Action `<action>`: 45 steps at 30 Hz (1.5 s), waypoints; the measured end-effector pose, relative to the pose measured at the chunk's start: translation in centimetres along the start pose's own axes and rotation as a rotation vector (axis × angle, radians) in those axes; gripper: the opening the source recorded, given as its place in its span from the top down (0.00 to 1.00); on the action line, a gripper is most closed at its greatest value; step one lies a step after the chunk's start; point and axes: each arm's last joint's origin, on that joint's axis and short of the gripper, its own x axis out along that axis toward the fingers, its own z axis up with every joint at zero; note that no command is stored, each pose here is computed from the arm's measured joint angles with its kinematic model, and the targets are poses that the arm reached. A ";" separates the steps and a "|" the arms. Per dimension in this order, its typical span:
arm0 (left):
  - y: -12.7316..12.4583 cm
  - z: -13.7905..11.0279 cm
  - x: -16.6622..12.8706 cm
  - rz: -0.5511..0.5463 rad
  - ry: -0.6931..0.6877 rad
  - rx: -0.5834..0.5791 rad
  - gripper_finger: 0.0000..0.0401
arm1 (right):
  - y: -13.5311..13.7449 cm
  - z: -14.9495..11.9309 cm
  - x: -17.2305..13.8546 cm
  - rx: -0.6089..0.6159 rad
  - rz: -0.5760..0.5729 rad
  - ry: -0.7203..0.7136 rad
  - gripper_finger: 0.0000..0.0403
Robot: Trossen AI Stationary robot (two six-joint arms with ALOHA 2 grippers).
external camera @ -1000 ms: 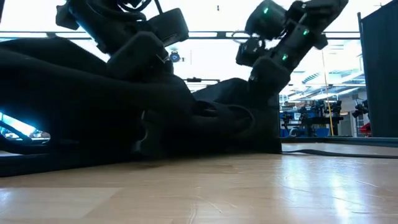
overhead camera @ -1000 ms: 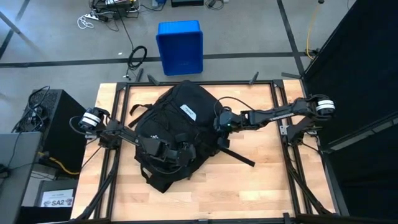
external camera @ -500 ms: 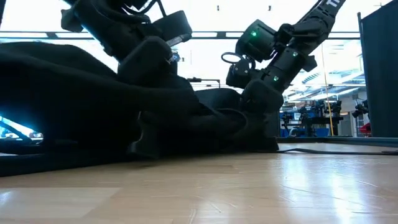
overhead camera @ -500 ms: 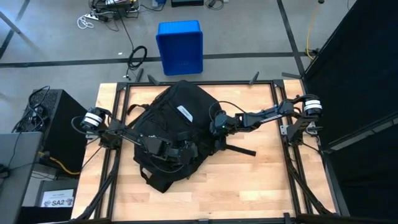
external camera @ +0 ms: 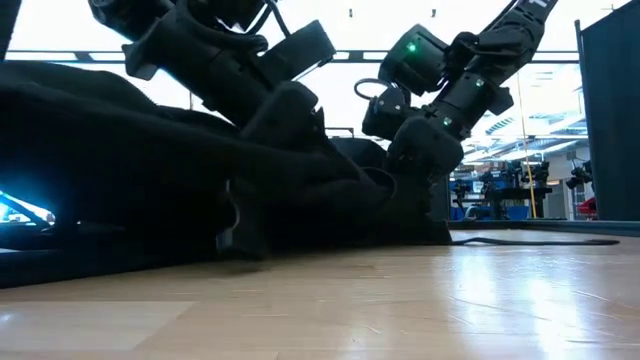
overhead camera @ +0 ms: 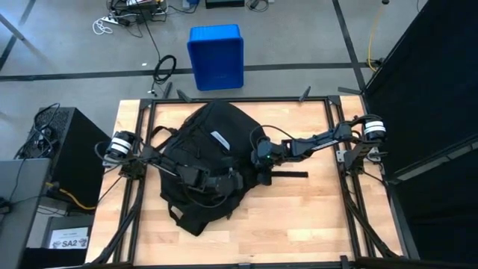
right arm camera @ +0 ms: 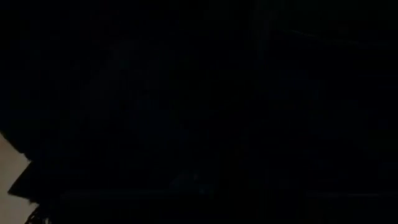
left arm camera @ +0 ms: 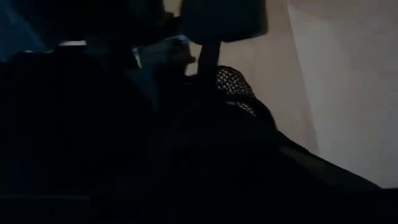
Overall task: Unpack backpack
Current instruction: Close the black backpack
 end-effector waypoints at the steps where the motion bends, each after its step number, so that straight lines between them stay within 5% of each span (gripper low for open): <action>1: 0.1 0.0 0.1 0.004 0.002 -0.001 0.47 | 0.1 0.0 0.0 -0.001 0.001 -0.001 1.00; 34: 0.2 -1.5 2.5 -0.097 0.006 0.100 0.58 | 0.6 0.3 0.1 0.032 0.028 -0.034 1.00; 45: 0.4 -1.7 2.5 0.008 0.033 0.121 0.98 | 0.6 0.3 0.1 0.046 0.017 -0.040 1.00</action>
